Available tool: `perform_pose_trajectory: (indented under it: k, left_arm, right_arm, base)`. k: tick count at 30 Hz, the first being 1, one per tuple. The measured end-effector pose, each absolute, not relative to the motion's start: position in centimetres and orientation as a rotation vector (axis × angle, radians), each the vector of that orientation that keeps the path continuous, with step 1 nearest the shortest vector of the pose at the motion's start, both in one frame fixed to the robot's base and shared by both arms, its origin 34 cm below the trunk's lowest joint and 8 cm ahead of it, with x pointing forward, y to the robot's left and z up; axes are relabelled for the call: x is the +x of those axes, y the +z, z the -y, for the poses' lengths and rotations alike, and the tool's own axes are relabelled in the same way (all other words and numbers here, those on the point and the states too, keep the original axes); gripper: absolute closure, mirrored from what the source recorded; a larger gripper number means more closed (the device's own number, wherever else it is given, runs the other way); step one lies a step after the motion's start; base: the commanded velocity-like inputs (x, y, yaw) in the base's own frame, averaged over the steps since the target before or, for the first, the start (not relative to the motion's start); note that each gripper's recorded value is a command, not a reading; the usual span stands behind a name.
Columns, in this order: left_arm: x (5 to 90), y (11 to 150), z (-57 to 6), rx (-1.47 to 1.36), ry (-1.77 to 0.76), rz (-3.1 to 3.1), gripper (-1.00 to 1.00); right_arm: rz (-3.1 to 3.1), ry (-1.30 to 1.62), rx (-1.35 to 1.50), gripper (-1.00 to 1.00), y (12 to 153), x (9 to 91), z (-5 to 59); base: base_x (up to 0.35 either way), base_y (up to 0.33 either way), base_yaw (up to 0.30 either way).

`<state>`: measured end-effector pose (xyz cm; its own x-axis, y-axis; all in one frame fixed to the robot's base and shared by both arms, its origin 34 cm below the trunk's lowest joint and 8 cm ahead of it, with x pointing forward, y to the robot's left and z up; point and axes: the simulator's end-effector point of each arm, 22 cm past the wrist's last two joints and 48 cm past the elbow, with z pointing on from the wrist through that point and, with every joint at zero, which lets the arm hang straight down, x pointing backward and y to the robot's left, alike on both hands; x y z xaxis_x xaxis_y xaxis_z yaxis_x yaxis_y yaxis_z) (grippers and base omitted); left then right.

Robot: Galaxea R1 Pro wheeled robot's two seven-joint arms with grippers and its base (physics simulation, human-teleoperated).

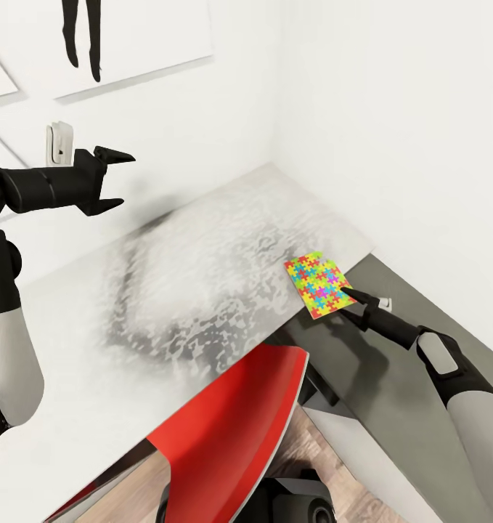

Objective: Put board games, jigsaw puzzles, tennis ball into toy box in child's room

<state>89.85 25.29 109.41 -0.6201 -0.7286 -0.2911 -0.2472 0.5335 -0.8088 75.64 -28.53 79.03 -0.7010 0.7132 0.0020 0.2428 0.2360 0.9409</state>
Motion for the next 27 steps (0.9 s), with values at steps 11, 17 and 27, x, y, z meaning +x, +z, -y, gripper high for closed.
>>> perform_pose_trajectory:
  k: [11, 17, 27]
  left_arm:
    - [89.84, 109.39, -25.27, -0.786, -0.998, -2.149, -1.00]
    - [89.84, 109.32, -25.21, -0.786, -0.998, -2.151, -1.00]
    - [89.84, 109.31, -25.15, -0.786, -0.999, -2.151, -1.00]
  right_arm:
    - [-2.081, 1.451, 0.867, -1.00, 79.06, 76.14, 28.39]
    - [-2.092, 1.435, 0.869, -1.00, 78.86, 76.32, 28.39]
    - [-2.101, 1.425, 0.873, -1.00, 78.63, 76.38, 28.38]
  base:
    - [0.000, 0.000, 0.000]
    - [0.000, 0.000, 0.000]
    - [0.000, 0.000, 0.000]
